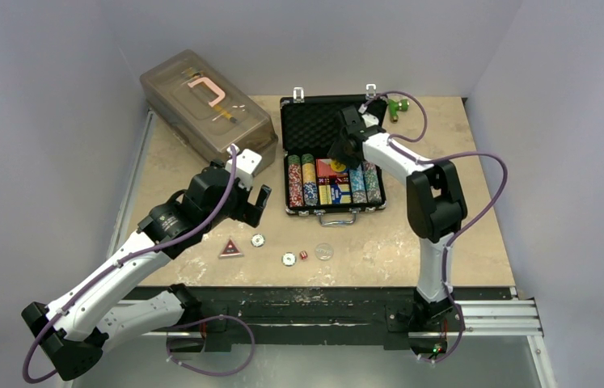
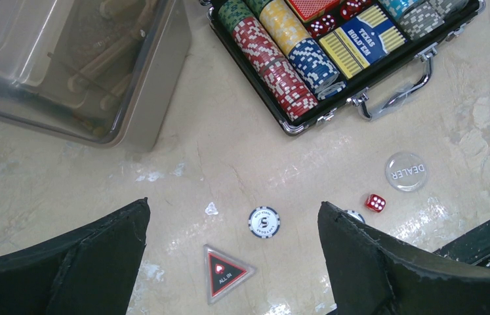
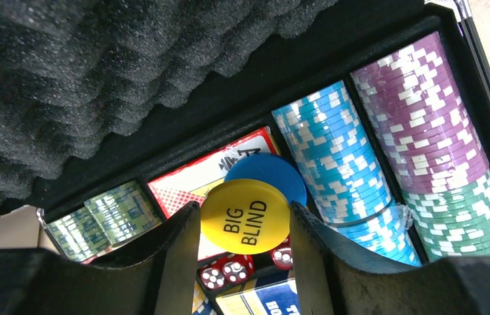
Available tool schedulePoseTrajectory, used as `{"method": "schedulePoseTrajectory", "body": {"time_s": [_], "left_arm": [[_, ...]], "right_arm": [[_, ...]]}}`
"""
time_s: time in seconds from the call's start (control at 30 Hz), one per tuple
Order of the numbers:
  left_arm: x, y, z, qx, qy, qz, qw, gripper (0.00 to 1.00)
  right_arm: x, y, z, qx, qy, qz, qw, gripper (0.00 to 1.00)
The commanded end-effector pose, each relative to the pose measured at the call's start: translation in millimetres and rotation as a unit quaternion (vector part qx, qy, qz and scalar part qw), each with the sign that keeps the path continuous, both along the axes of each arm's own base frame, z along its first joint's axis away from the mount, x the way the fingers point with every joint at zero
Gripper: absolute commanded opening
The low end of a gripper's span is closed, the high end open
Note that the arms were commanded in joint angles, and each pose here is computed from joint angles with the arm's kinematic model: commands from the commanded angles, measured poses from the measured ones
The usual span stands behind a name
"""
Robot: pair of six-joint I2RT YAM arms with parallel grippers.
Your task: Pack up texas hold em set
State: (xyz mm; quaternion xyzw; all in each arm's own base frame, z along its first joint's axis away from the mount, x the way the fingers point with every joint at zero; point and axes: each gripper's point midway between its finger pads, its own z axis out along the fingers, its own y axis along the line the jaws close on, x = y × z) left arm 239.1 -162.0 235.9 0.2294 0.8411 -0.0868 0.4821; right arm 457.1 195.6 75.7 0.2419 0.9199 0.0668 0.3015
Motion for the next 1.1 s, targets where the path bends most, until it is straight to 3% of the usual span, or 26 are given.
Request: {"method": "schedulePoseTrajectory", "body": {"time_s": [0.0,0.23,0.43,0.6,0.77,0.87,1.07], "left_arm": [[3.7,-2.2,15.1,-0.009,-0.018,0.001,1.0,0.95],[3.9,-2.3,14.8,-0.008,-0.018,0.001,1.0,0.95],[3.8,-2.3,14.9,-0.009,-0.018,0.001,1.0,0.95],[3.9,-3.3,14.2,-0.009,-0.016,0.0,1.0,0.95],[4.4,-3.9,12.9,-0.008,-0.014,0.0,1.0,0.95],[4.1,-4.3,13.0,-0.009,-0.014,0.0,1.0,0.95],[5.0,-3.9,11.1,-0.006,-0.012,0.002,1.0,0.95]], "right_arm": [[20.3,-2.6,18.2,-0.009,-0.038,-0.015,0.999,0.37],[21.6,-7.5,13.6,-0.026,-0.031,-0.022,0.999,0.41],[20.6,-13.4,19.2,-0.049,-0.033,-0.011,0.998,0.71],[0.0,-10.9,45.1,-0.057,-0.034,0.037,0.997,0.8],[-73.7,17.6,62.8,-0.075,-0.037,0.186,0.979,0.89],[-140.2,41.4,35.7,-0.085,-0.003,0.3,0.95,0.98],[-251.4,66.7,-10.3,-0.113,0.044,0.417,0.901,0.99]]}}
